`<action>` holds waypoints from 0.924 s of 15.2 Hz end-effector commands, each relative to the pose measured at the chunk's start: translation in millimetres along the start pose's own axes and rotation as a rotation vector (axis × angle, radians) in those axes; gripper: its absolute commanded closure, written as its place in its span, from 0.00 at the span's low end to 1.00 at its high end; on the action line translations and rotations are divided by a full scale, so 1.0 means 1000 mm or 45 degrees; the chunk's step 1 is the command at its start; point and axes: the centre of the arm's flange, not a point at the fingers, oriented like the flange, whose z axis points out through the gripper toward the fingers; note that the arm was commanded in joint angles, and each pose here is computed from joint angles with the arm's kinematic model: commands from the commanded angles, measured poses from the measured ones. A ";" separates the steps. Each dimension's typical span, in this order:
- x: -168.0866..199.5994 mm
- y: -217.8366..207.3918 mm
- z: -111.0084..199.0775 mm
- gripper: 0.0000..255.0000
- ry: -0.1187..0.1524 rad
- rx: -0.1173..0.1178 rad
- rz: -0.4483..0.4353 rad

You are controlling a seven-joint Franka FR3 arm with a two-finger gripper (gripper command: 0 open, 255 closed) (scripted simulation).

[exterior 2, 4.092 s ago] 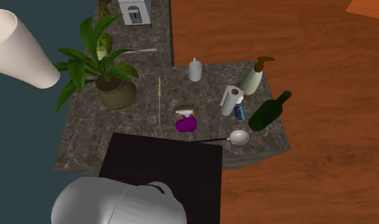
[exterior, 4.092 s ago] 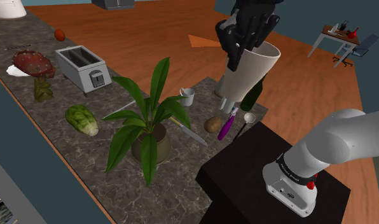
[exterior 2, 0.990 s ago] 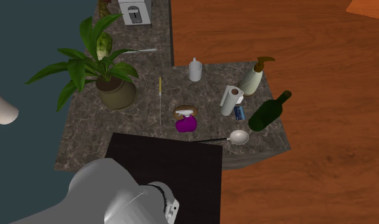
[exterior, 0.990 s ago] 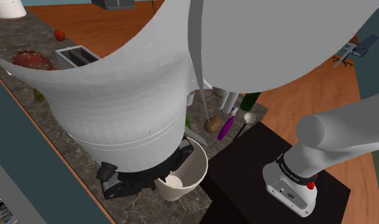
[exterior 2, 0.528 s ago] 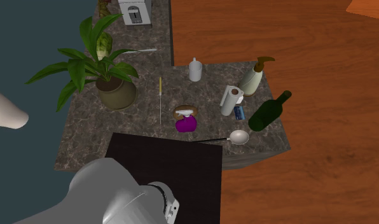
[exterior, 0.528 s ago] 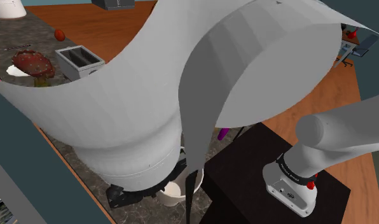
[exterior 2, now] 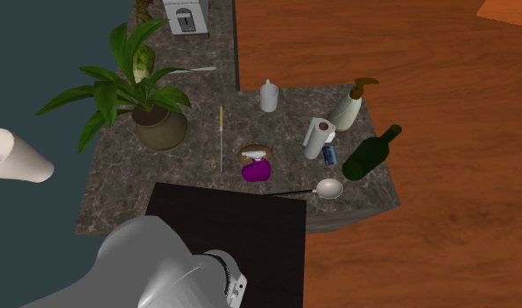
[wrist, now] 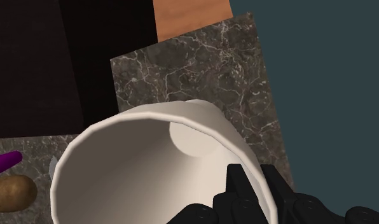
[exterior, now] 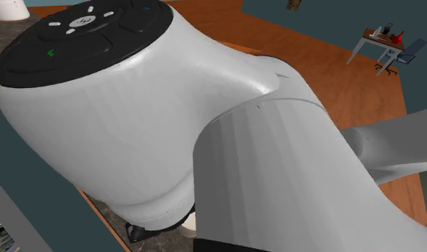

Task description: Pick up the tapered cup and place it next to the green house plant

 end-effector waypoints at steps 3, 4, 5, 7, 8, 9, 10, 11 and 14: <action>-0.001 -0.003 0.021 1.00 0.000 0.001 0.000; -0.001 -0.004 0.026 1.00 0.000 0.001 0.000; -0.001 -0.004 0.031 1.00 0.000 0.001 0.000; -0.002 -0.006 0.041 1.00 0.000 0.001 0.000; -0.002 -0.007 0.047 1.00 0.000 0.001 0.000; -0.002 -0.007 0.052 1.00 0.000 0.001 0.000; -0.002 -0.008 0.057 1.00 0.000 0.001 0.000; -0.002 -0.009 0.062 1.00 0.000 0.001 0.000; -0.003 -0.011 0.078 1.00 0.000 0.001 0.000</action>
